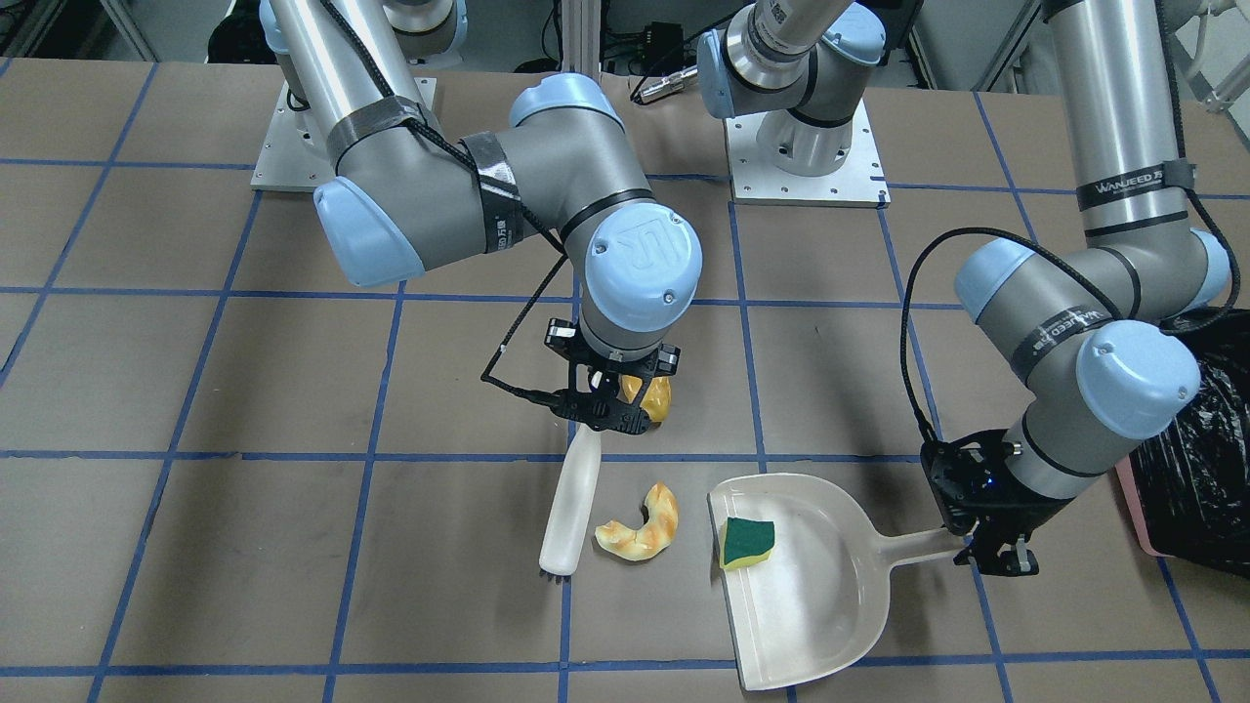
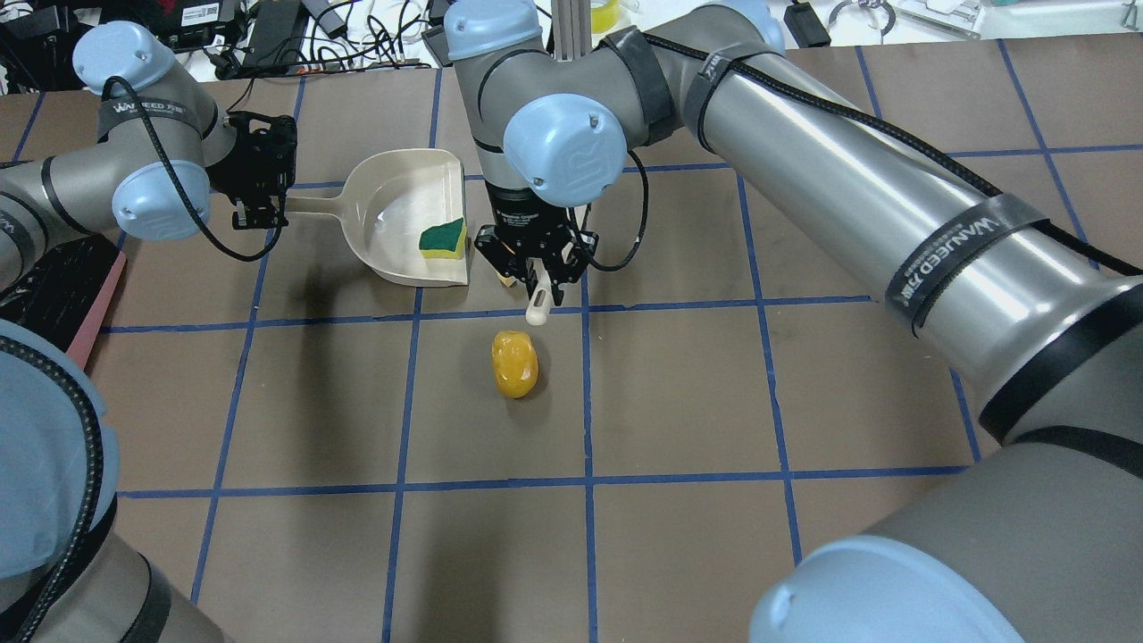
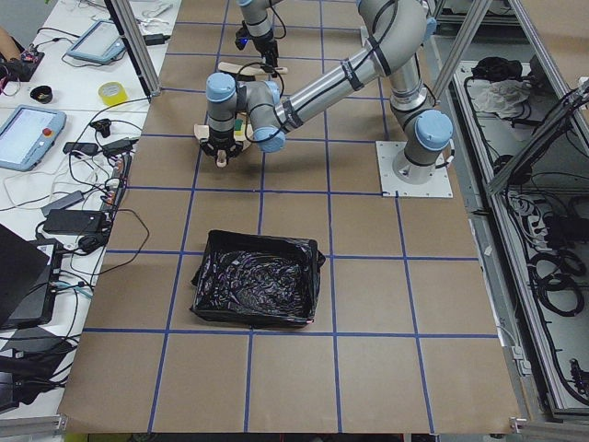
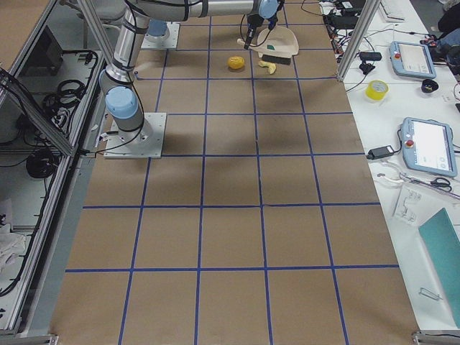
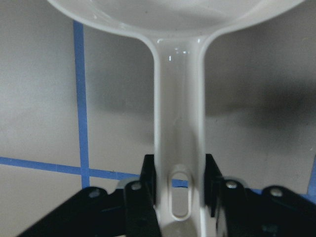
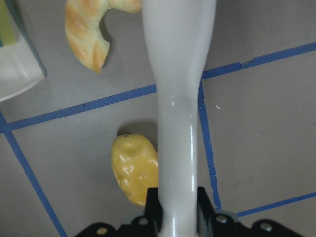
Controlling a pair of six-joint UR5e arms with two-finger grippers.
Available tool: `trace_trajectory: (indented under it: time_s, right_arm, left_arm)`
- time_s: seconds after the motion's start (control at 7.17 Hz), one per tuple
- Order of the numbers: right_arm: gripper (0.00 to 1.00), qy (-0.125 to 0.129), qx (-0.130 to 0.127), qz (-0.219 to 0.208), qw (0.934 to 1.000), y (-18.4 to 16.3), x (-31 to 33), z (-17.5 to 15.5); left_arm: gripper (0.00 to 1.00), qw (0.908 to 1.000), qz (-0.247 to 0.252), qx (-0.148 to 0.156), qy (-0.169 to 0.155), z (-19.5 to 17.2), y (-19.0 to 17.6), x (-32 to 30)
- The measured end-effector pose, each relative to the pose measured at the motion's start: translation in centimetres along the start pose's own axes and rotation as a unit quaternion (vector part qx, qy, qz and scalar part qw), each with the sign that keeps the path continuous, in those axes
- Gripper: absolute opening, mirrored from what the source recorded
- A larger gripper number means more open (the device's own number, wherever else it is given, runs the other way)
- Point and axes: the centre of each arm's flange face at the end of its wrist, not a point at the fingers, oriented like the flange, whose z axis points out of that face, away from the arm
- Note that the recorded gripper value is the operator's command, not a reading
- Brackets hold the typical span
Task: Sweep and dump trash into bin
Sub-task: 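Move the brush with the right gripper behind the yellow object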
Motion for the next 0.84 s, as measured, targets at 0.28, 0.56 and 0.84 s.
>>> trace_trajectory:
  time_s: [0.28,0.56,0.84]
  right_arm:
    - [0.00,-0.001,-0.001,-0.004,1.0000,0.2,0.9,3.0]
    - [0.00,-0.005,-0.003,-0.004,1.0000,0.4,0.8,4.9]
    - [0.00,-0.031,-0.003,0.000,0.9995,0.5,-0.1,5.6]
  left_arm:
    - [0.11,1.0000,0.000,0.001,0.001,0.1,0.0,0.0]
    - [0.11,1.0000,0.001,0.003,0.001,0.2,-0.2,0.1]
    - [0.11,1.0000,0.001,0.004,0.000,0.0,-0.2,0.1]
